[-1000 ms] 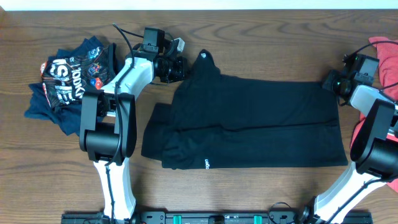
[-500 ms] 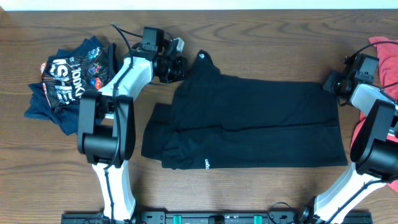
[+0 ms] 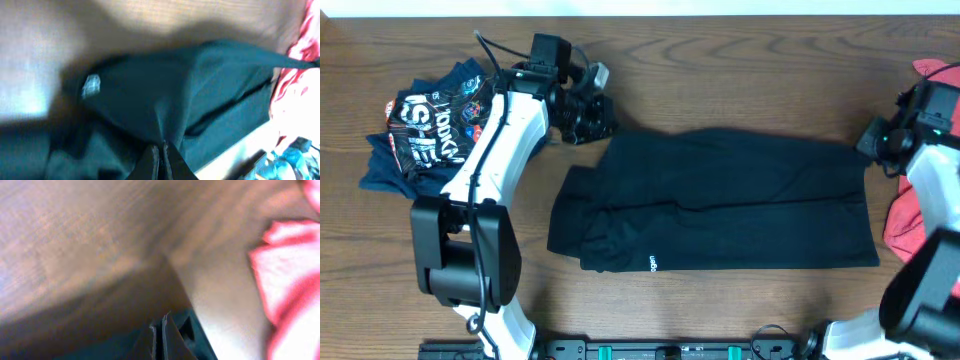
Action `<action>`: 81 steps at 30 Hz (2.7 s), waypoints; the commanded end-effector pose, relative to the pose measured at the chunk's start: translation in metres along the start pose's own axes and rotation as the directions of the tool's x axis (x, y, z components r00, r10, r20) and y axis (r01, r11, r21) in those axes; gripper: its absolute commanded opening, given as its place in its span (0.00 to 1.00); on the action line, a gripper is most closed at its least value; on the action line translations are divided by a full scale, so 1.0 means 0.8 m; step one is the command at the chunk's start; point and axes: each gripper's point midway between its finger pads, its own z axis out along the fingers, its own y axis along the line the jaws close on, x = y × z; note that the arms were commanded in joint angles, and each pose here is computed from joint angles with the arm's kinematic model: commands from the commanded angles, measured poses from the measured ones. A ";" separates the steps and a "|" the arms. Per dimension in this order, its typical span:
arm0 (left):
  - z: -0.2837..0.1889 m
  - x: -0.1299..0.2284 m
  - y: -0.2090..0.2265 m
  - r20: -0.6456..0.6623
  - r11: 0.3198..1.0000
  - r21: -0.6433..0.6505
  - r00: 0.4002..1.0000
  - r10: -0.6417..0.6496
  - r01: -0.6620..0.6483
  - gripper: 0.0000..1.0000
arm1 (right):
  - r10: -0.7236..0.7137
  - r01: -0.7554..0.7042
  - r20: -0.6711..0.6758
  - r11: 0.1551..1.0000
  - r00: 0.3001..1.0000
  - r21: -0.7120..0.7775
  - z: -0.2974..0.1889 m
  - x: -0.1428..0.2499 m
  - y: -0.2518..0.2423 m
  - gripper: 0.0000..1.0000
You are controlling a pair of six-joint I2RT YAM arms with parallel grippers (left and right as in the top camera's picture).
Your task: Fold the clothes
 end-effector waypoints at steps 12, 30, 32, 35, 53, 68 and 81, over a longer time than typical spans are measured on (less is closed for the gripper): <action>-0.033 0.103 0.027 -0.280 0.985 -0.163 0.955 -0.093 0.048 0.06 | -0.015 0.084 -0.221 0.948 0.975 0.306 -0.039 0.072 -0.078 0.01; -0.028 0.170 0.050 -0.442 0.953 -0.299 0.880 -0.173 0.037 0.06 | -0.003 0.098 -0.278 0.939 0.960 0.329 -0.046 0.090 -0.088 0.01; -0.026 0.177 0.047 -0.461 0.953 -0.303 0.870 -0.172 0.028 0.06 | -0.003 0.100 -0.283 0.939 0.959 0.329 -0.046 0.091 -0.088 0.01; -0.023 0.188 0.045 -0.486 0.951 -0.308 0.856 -0.173 0.018 0.06 | -0.002 0.100 -0.285 0.939 0.958 0.329 -0.046 0.091 -0.088 0.03; -0.028 0.189 0.077 -0.456 0.891 -0.453 0.862 -0.221 -0.012 0.52 | 0.004 0.107 -0.348 0.947 0.937 0.301 -0.051 0.110 -0.084 0.33; 0.032 0.075 0.058 -0.175 0.951 -0.296 0.984 0.032 -0.084 0.68 | 0.004 0.102 -0.351 0.954 0.936 0.281 -0.048 0.111 -0.079 0.38; 0.093 0.098 0.062 -0.292 0.940 -0.312 0.955 0.042 -0.137 0.67 | 0.003 0.101 -0.348 0.954 0.937 0.281 -0.048 0.110 -0.079 0.39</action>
